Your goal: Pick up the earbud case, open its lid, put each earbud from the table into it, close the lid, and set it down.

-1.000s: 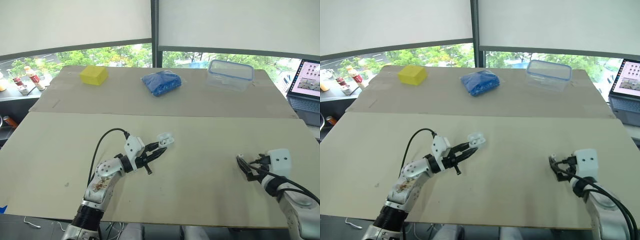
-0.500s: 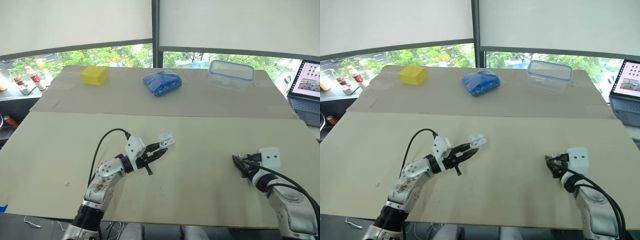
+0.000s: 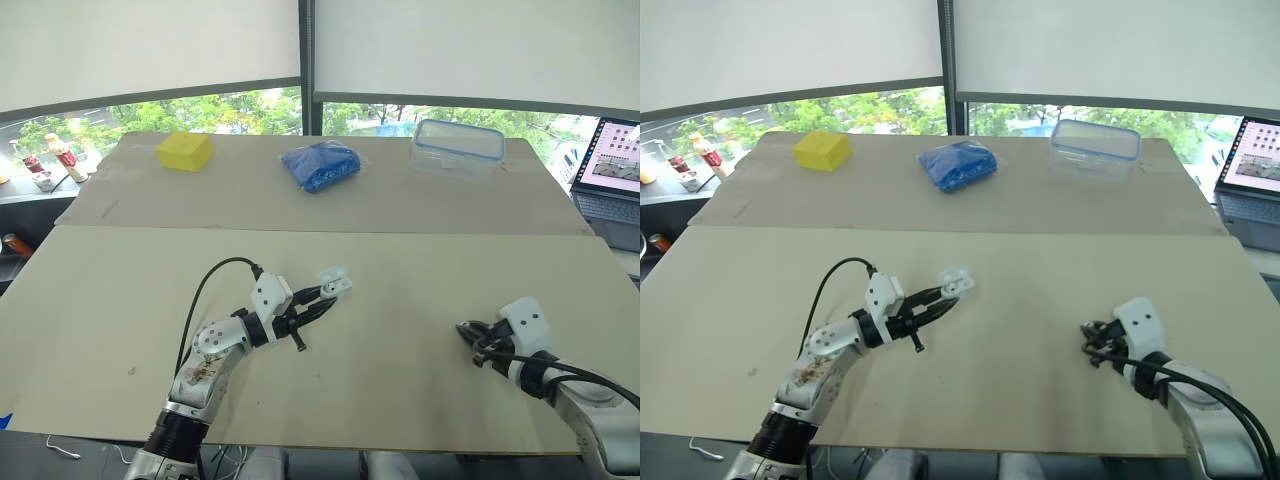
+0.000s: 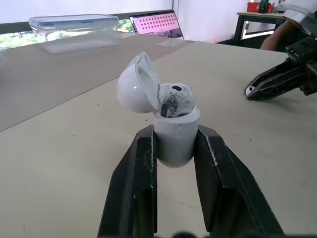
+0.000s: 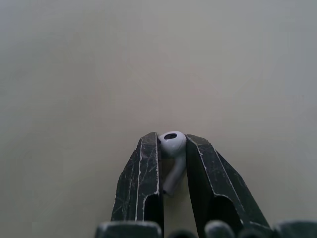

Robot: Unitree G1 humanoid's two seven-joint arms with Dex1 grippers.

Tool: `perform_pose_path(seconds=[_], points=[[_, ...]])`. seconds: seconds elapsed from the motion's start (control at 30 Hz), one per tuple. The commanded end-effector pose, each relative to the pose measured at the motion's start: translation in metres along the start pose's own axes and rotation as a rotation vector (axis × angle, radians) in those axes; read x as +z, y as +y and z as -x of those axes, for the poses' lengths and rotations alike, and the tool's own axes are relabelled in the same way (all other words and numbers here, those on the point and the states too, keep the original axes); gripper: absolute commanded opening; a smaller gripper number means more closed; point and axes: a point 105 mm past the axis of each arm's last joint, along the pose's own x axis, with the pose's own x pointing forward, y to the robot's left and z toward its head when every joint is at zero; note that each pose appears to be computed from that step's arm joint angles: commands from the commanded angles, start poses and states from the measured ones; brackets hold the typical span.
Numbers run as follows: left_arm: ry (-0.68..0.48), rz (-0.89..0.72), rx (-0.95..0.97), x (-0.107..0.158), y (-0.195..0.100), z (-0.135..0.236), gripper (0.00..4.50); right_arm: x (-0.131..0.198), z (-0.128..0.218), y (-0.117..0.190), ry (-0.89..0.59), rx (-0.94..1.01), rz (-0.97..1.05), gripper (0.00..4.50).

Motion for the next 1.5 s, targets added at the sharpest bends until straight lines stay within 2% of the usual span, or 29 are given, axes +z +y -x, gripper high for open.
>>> perform_pose_path(seconds=[0.03, 0.17, 0.43, 0.6, 0.9, 1.17, 1.5], points=[[-0.028, -0.033, -0.02, 0.011, -0.007, 0.002, 0.56, 0.023, 0.012, 0.016, -0.021, 0.197, 0.236, 0.31], [-0.018, -0.031, -0.022, 0.01, -0.014, 0.007, 0.56, 0.015, 0.032, 0.028, 0.067, 0.443, 0.442, 0.31], [0.004, -0.006, -0.027, 0.01, -0.029, 0.017, 0.56, 0.002, 0.059, 0.014, 0.202, 0.653, 0.556, 0.31], [0.018, 0.002, -0.019, 0.01, -0.033, 0.022, 0.56, -0.009, 0.072, 0.019, 0.238, 0.758, 0.555, 0.31], [0.03, 0.016, -0.022, 0.011, -0.037, 0.024, 0.56, -0.025, 0.08, 0.014, 0.307, 0.768, 0.573, 0.31], [0.029, 0.021, -0.028, 0.011, -0.037, 0.021, 0.56, -0.023, 0.069, 0.005, 0.32, 0.741, 0.611, 0.31], [0.029, 0.023, -0.032, 0.01, -0.038, 0.02, 0.56, -0.026, 0.058, 0.007, 0.336, 0.826, 0.657, 0.31]])
